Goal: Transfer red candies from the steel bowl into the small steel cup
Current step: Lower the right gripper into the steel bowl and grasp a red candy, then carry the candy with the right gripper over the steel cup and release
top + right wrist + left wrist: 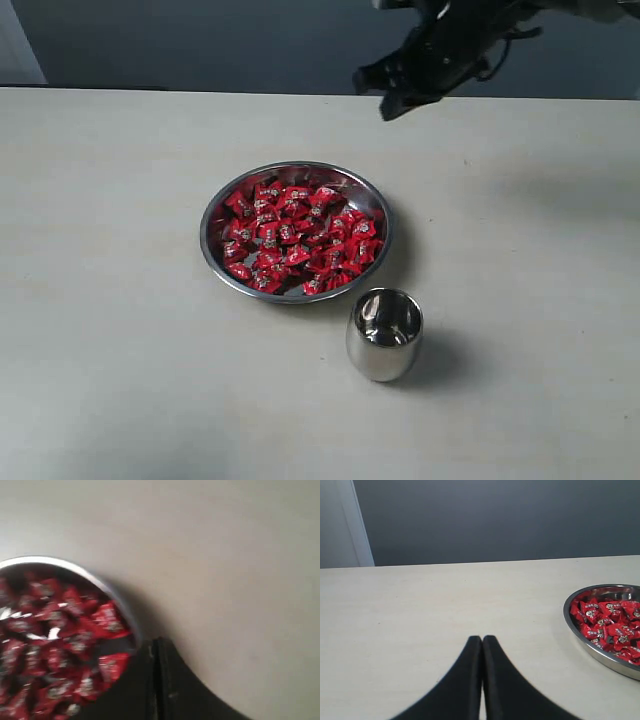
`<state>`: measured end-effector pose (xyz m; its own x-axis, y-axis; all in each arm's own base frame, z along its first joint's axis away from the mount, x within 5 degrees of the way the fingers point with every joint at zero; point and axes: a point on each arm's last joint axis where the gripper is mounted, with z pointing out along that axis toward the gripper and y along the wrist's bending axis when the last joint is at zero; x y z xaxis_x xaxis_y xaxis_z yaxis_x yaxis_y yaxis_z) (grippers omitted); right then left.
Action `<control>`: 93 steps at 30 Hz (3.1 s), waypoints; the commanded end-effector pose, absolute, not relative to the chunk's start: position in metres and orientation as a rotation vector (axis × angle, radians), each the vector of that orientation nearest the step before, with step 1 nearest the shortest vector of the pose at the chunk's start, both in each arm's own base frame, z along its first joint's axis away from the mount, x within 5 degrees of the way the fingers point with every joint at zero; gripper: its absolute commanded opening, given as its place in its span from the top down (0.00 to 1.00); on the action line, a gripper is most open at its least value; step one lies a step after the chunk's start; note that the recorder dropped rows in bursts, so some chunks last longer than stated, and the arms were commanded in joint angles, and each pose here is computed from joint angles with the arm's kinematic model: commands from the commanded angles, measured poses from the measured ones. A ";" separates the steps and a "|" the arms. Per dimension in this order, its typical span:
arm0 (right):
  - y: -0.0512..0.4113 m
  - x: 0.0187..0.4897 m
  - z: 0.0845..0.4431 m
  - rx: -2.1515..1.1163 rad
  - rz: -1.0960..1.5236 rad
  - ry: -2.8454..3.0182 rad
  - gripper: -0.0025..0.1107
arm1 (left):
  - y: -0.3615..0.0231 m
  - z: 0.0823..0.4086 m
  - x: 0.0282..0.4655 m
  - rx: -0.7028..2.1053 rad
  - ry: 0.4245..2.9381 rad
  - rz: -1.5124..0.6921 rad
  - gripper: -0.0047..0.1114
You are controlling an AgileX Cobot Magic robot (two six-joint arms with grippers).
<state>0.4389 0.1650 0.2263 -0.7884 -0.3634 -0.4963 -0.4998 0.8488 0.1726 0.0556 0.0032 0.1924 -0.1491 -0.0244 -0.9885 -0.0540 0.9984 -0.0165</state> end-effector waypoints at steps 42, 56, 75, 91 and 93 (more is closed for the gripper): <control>0.281 0.369 0.171 -1.126 0.486 2.733 0.95 | 0.003 0.192 0.055 -0.055 1.715 0.019 0.96; 0.232 0.304 0.289 -1.189 0.409 2.683 0.95 | 0.003 0.192 0.055 -0.055 1.715 0.019 0.96; 0.198 0.259 0.242 -1.158 0.326 2.940 0.95 | 0.003 0.192 0.055 -0.055 1.715 0.019 0.96; 0.205 0.269 0.241 -1.090 0.358 2.847 0.60 | 0.003 0.192 0.055 -0.055 1.715 0.019 0.96; 0.211 0.278 0.241 -1.020 0.385 2.749 0.60 | 0.003 0.192 0.055 -0.055 1.715 0.019 0.96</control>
